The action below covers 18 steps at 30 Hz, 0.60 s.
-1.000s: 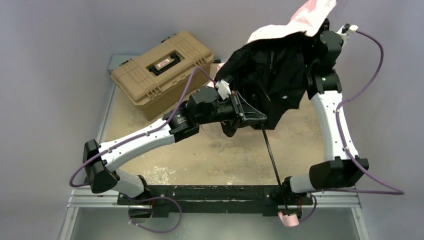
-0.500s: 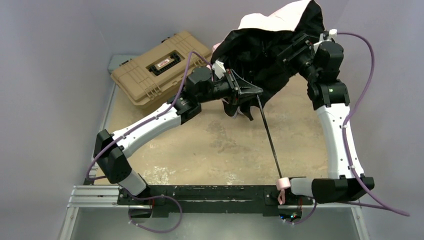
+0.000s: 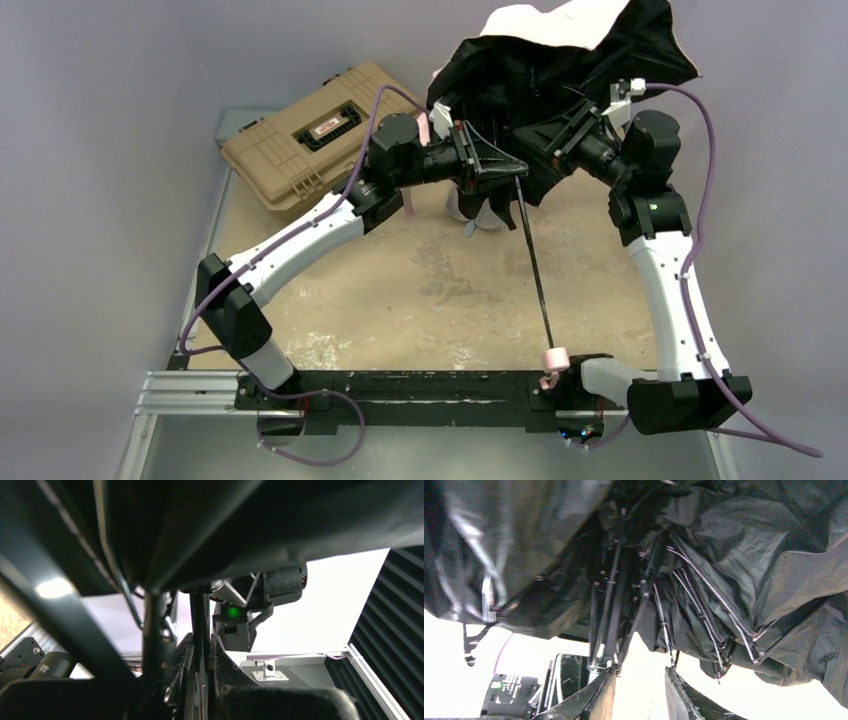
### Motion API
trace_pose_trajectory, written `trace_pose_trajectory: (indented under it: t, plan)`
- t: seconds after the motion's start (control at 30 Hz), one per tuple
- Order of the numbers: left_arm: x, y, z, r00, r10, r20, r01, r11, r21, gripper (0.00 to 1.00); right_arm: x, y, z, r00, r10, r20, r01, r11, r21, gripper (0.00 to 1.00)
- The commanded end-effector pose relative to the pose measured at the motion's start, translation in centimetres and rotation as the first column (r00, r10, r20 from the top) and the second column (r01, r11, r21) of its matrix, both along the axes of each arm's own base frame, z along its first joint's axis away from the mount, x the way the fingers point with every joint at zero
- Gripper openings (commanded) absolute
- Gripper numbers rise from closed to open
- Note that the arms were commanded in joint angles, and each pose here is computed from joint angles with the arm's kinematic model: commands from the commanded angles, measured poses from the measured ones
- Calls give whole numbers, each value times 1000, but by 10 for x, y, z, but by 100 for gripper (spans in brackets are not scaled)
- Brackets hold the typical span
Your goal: Open the umbrella
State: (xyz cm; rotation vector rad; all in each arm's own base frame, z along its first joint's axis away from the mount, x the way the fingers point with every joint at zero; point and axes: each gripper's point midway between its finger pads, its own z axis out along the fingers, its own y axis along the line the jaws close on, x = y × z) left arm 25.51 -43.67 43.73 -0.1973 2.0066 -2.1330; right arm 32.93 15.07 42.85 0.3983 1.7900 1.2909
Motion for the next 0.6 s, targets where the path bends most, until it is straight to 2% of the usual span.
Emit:
trace_pose_trajectory:
  t: [0.0, 0.27, 0.4, 0.47, 0.57]
  plan:
    - [-18, 13, 55, 984, -42, 171, 58, 994, -95, 0, -14, 15, 15, 992, 107, 72, -109, 994, 23, 40]
    - [-15, 17, 51, 984, -43, 173, 54, 997, -58, 0, -31, 20, 32, 980, 140, 138, -145, 989, 29, 43]
    - [-13, 22, 51, 983, -36, 180, 46, 998, -48, 0, -38, 14, 45, 978, 105, 182, -109, 994, 11, 43]
    - [-12, 25, 52, 982, -29, 186, 38, 998, -47, 0, -37, 10, 45, 980, 81, 180, -78, 997, -27, 44]
    - [-13, 25, 51, 981, -35, 191, 43, 998, -34, 0, -38, 15, 42, 979, 112, 171, -113, 994, -2, 44]
